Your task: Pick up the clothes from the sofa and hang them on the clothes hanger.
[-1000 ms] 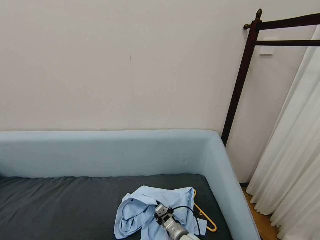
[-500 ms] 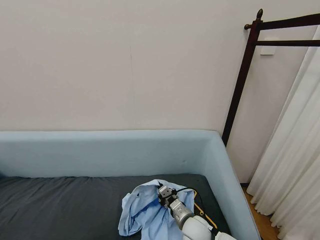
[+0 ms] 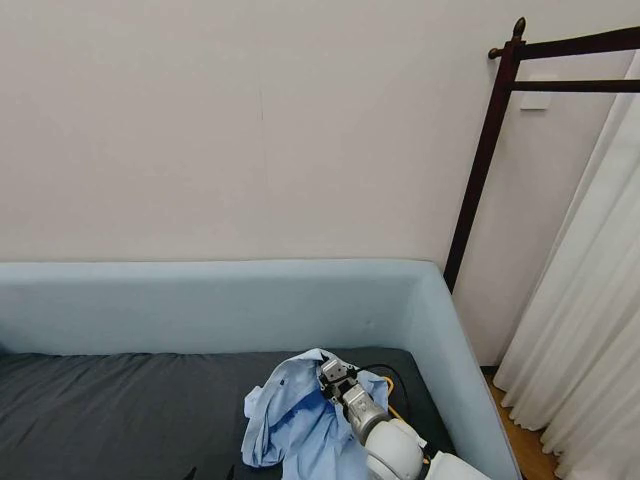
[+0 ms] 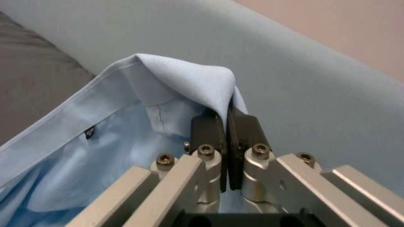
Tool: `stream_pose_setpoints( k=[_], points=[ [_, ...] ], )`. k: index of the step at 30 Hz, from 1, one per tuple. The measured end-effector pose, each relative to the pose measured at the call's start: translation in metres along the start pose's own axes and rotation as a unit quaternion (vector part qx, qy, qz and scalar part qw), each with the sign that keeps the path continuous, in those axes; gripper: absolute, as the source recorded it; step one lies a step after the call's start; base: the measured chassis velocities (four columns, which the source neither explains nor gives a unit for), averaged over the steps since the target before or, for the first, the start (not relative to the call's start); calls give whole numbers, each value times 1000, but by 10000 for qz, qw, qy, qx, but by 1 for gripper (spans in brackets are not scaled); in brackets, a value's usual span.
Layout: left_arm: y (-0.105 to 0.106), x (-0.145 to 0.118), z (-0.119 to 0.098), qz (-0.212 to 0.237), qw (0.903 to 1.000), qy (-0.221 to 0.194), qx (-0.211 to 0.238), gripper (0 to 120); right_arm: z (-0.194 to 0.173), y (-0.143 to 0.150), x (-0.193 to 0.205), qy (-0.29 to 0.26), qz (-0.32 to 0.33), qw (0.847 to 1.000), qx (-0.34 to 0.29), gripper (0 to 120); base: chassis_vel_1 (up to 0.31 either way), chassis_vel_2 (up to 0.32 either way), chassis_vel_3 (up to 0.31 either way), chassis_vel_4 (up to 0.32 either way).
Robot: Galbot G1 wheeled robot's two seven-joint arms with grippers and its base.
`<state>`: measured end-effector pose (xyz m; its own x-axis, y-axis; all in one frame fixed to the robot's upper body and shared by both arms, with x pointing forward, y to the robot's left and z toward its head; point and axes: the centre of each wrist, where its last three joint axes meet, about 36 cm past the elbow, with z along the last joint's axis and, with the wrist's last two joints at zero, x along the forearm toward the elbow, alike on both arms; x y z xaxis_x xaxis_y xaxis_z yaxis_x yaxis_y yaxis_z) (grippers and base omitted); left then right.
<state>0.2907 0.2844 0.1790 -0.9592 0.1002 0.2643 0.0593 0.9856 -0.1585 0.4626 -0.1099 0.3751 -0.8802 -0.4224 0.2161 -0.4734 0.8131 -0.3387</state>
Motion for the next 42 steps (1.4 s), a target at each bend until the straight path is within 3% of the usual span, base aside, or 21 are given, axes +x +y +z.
stream_pose_setpoints(
  k=[7,10,21,31,40,42],
  points=[
    [-11,-13,7,172,9997,8,-175,78,3,5,2,22,-77,10000,43,0,0,0,0,0],
    [-14,-17,8,154,9998,17,-151,77,3,6,3,25,-101,9999,51,0,0,0,0,0],
    [-28,-30,23,48,9998,187,-44,36,-4,12,1,-54,-186,9998,31,0,0,0,0,0],
    [-34,-44,28,4,9997,258,-10,39,-7,13,2,-46,-172,9998,5,0,0,0,0,0],
    [-30,-50,30,-63,9997,228,-5,4,-4,11,4,-13,-138,9999,0,0,0,0,0,0],
    [-30,-52,30,-81,9998,204,10,1,-4,10,4,-12,-125,9999,-11,0,0,0,0,0]
  ],
)
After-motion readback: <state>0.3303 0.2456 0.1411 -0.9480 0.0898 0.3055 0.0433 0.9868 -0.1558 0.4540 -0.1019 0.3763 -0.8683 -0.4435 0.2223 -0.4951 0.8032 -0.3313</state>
